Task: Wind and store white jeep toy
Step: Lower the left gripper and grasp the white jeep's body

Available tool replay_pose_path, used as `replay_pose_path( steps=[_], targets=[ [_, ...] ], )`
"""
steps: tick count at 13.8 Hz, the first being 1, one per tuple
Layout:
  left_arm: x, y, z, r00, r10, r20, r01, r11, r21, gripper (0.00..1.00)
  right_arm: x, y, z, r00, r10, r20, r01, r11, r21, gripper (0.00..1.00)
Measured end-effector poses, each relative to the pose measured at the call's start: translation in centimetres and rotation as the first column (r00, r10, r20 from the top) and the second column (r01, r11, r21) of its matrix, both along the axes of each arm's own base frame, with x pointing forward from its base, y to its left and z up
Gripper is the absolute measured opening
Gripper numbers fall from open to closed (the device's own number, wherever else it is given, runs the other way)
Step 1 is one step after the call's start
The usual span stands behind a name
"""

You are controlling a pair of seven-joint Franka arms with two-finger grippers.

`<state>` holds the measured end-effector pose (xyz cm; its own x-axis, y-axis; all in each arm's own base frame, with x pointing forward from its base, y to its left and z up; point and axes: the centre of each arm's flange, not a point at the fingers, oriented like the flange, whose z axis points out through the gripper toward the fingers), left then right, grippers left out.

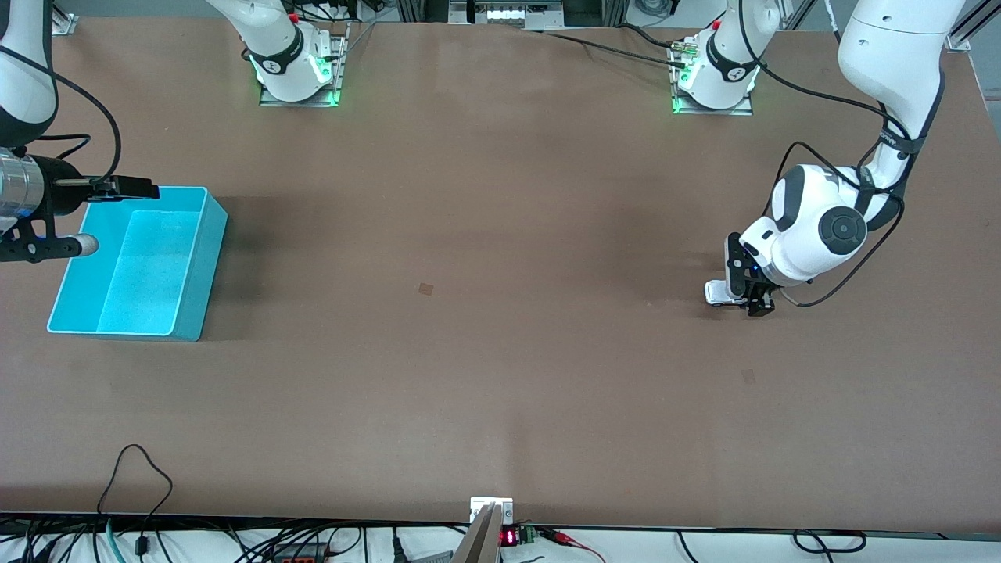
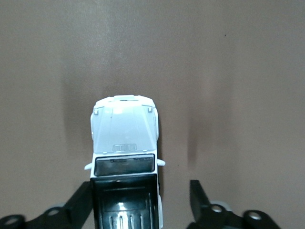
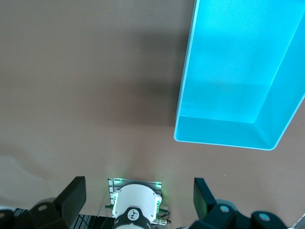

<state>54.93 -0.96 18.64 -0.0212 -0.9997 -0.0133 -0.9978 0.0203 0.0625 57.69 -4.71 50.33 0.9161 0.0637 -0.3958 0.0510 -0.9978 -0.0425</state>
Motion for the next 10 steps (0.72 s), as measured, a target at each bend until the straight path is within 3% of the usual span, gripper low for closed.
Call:
replay_pose_path(
  steps=[2, 5, 7, 10],
  targets=[
    [0.06, 0.00, 0.05, 1.000, 0.000, 0.005, 0.000, 1.000, 0.000, 0.67, 0.00, 0.00, 0.00, 1.000, 0.000, 0.000, 0.000, 1.000, 0.000, 1.00],
    [0.10, 0.00, 0.08, 1.000, 0.000, 0.008, 0.000, 1.000, -0.001, 0.62, 0.00, 0.00, 0.00, 1.000, 0.000, 0.000, 0.000, 1.000, 0.000, 1.00],
    [0.13, 0.05, 0.15, 1.000, 0.000, 0.009, 0.000, 1.000, 0.000, 0.52, 0.00, 0.00, 0.00, 1.000, 0.000, 0.000, 0.000, 1.000, 0.000, 1.00],
    [0.13, 0.29, 0.14, 1.000, 0.005, 0.009, -0.005, 1.000, 0.000, 0.52, -0.03, -0.15, -0.02, 1.000, -0.003, -0.001, 0.003, 1.000, 0.000, 1.00]
  ],
)
